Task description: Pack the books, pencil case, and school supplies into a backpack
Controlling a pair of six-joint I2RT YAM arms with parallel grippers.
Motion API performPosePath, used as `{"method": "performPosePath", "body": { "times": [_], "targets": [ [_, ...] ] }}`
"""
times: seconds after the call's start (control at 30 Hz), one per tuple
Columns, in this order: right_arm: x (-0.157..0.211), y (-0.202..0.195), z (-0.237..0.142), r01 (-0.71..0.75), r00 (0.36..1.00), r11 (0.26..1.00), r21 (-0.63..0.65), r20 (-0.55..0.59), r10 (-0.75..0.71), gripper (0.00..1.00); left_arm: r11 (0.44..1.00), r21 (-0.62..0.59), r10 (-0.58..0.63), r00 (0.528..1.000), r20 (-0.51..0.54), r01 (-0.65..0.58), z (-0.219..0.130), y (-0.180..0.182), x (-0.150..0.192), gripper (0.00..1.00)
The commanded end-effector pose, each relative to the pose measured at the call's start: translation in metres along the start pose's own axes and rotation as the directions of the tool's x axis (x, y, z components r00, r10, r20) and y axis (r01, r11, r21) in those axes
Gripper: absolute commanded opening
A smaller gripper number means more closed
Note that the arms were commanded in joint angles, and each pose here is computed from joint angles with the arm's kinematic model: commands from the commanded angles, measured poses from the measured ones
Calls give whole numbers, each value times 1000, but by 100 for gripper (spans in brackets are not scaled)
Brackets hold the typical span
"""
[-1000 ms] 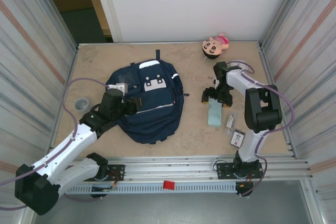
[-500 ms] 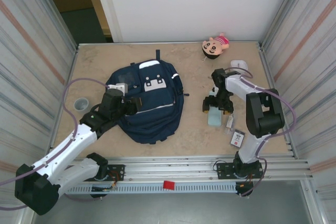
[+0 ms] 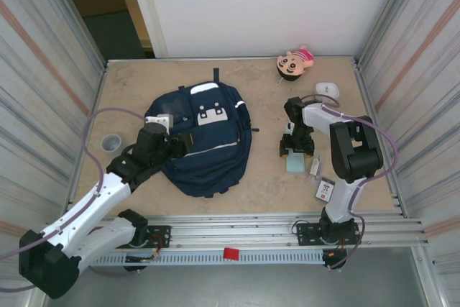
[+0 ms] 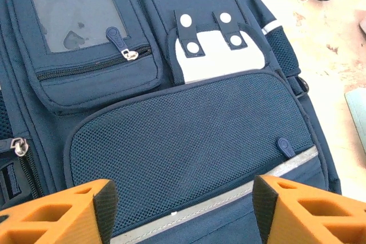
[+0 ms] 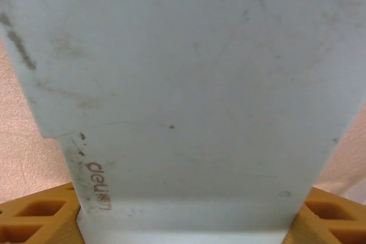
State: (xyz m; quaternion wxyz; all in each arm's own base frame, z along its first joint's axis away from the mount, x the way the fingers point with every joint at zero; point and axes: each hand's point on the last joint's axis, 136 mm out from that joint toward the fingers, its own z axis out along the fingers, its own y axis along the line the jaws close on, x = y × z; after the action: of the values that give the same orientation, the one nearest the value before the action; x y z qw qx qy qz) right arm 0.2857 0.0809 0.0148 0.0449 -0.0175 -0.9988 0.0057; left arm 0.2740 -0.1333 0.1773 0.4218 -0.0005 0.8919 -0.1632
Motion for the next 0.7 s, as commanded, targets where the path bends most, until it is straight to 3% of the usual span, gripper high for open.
{"method": "performPosePath", "body": {
  "times": [0.0, 0.07, 0.17, 0.27, 0.37, 0.43, 0.53, 0.67],
  "targets": [
    [-4, -7, -14, 2, 997, 1000, 28, 71, -4, 58, 993, 31, 114, 993, 14, -114, -8, -4, -4, 66],
    [-8, -5, -40, -14, 988, 1000, -15, 156, 16, 57, 965, 102, 238, 970, 42, -241, -15, -19, -9, 66],
    [-12, 3, -86, -28, 948, 988, -154, 308, 75, 56, 866, 234, 433, 897, 94, -442, -24, -47, -12, 66],
    [-11, 18, -130, 10, 887, 950, -312, 442, 136, 55, 697, 398, 608, 786, 113, -597, -33, -74, 3, 66],
    [-7, 26, -161, 62, 821, 909, -413, 539, 188, 55, 533, 534, 731, 675, 101, -657, -32, -86, 29, 67],
    [-3, 32, -170, 102, 798, 885, -454, 568, 199, 55, 460, 567, 792, 604, 86, -683, -23, -84, 41, 70],
    [2, 37, -169, 116, 800, 872, -475, 565, 202, 55, 397, 540, 862, 504, 59, -742, -6, -70, 48, 74],
    [7, 42, -168, 131, 800, 872, -471, 570, 187, 55, 213, 547, 941, 320, 108, -810, 4, -57, 68, 78]
  ]
}}
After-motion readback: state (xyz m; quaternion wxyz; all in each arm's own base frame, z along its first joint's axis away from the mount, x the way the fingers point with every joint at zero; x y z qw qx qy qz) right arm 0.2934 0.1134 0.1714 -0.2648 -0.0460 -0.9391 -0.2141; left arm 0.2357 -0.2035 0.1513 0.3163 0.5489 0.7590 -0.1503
